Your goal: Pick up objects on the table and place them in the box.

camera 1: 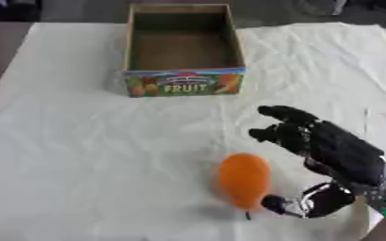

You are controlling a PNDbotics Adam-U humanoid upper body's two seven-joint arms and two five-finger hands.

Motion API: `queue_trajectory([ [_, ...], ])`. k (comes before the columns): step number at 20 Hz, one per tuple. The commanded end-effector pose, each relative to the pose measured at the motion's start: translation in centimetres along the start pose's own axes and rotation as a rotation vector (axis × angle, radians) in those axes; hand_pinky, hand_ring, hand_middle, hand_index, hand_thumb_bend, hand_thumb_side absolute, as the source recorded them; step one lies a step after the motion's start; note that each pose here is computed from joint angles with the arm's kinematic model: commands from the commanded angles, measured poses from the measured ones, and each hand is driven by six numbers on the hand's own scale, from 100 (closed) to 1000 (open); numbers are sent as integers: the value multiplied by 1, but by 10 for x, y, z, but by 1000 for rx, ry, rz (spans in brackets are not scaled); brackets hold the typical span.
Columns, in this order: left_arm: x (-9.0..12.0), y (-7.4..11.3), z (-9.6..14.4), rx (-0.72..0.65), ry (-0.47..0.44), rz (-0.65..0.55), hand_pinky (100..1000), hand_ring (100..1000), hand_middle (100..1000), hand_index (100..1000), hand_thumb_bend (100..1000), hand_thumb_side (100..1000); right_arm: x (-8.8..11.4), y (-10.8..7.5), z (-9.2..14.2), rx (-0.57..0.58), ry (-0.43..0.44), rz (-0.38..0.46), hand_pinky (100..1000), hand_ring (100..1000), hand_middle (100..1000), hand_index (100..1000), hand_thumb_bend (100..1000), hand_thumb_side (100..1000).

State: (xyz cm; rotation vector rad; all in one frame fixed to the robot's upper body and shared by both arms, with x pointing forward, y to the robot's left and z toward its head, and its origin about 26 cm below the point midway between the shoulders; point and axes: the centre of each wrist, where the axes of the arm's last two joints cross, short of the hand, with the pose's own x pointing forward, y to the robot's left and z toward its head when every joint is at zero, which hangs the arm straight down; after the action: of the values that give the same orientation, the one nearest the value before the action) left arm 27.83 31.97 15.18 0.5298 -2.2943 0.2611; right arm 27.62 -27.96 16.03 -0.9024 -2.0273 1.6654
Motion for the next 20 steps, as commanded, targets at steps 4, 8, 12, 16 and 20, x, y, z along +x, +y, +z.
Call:
queue_trajectory([
  [4,7,-1,-4,-14,-26,4,320,384,640,714,100,684,-1,-15,-7,71,78,-28,974,1000,702,1000,567,866],
  [8,7,-1,-4,-17,-26,6,320,384,640,714,100,684,0,-16,-10,123,114,-18,967,1000,715,995,576,814],
  [12,7,-2,-4,-18,-24,8,319,384,640,711,100,685,4,-11,-9,192,94,1,970,1000,728,989,561,839],
  [16,7,-3,-4,-20,-22,10,319,384,640,710,100,684,4,-10,-9,233,86,-1,966,1000,716,966,551,840],
  [20,7,-3,-4,-18,-20,10,319,384,640,709,100,684,3,-11,-7,269,103,16,958,1000,697,939,527,827],
])
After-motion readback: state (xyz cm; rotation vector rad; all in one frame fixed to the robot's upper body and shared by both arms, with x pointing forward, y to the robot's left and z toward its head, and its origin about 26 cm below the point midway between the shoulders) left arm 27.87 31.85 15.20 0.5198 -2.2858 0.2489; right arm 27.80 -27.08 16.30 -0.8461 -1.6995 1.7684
